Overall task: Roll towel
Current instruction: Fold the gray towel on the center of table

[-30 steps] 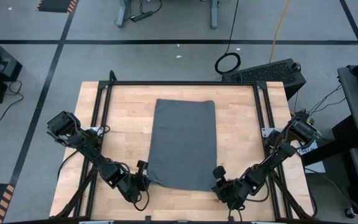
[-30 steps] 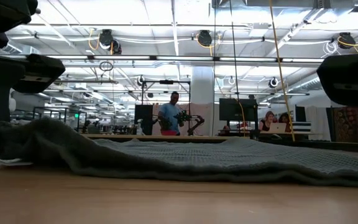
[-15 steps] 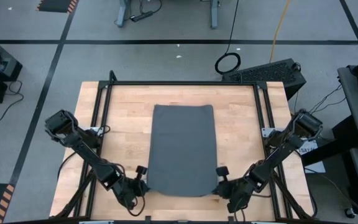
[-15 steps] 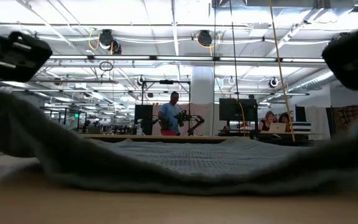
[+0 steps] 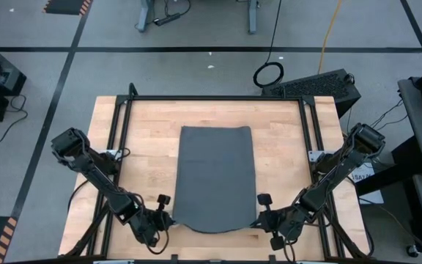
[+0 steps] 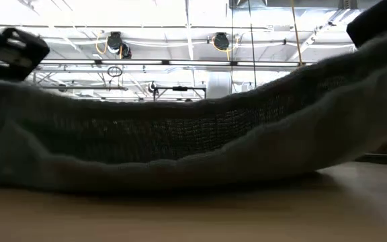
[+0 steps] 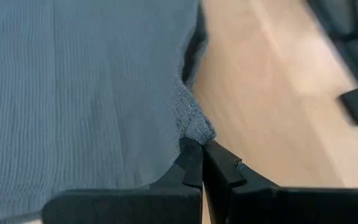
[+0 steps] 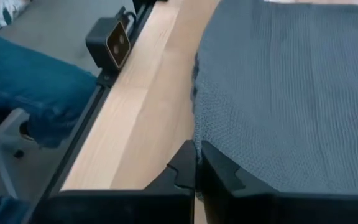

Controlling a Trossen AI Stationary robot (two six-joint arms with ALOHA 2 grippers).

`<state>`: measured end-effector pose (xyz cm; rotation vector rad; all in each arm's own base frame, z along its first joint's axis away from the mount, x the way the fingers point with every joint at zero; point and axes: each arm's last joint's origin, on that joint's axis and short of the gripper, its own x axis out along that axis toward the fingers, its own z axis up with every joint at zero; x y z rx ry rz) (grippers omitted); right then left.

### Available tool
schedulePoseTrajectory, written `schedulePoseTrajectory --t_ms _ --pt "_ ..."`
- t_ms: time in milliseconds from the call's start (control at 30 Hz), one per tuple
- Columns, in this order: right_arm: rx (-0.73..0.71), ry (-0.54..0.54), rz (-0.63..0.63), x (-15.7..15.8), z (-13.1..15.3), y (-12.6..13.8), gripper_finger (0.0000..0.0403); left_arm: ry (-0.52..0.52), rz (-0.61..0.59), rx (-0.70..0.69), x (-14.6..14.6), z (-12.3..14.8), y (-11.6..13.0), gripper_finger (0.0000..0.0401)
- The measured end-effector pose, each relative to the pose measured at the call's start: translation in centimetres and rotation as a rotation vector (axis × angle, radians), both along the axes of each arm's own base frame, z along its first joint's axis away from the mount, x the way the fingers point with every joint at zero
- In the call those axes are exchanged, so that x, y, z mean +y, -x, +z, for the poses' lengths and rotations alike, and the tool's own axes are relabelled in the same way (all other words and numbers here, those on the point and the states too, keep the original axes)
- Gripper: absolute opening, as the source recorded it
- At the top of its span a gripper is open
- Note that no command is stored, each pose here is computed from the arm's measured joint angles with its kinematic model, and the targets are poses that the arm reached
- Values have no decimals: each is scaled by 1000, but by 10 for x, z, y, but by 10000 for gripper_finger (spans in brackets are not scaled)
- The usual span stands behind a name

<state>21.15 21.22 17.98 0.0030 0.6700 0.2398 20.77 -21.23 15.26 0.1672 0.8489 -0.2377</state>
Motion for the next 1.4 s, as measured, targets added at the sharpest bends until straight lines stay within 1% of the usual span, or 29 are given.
schedulePoseTrajectory --t_ms 200,267,367,533,700,800,867,967,1033,1267,1400 --pt "5 14 3 -1 -1 0 1 -44 13 28 -2 -17 -3 2" --pt "5 14 1 -1 -1 0 1 -53 46 20 -3 -23 -4 9" --pt "5 14 -1 -1 -1 0 1 -70 71 -1 -4 -30 -7 32" --pt "-4 26 -20 -2 -1 0 1 -95 128 -24 -5 -39 -7 85" --pt "-2 28 -23 -2 -1 0 1 -113 162 -49 -7 -41 -5 137" --pt "1 25 -30 -3 -1 -1 1 -123 165 -67 -8 -40 -3 158" --pt "1 25 -31 -3 -1 -1 1 -131 166 -76 -9 -40 -2 165" --pt "1 26 -34 -4 -1 -2 1 -138 169 -78 -9 -40 -2 167" --pt "1 26 -34 -4 -1 -2 1 -141 172 -82 -9 -40 -2 161" --pt "2 21 -39 -4 -1 -2 1 -153 160 -98 -9 -39 -3 103" --pt "3 18 -41 -4 -1 -2 1 -148 157 -102 -10 -39 -3 82"
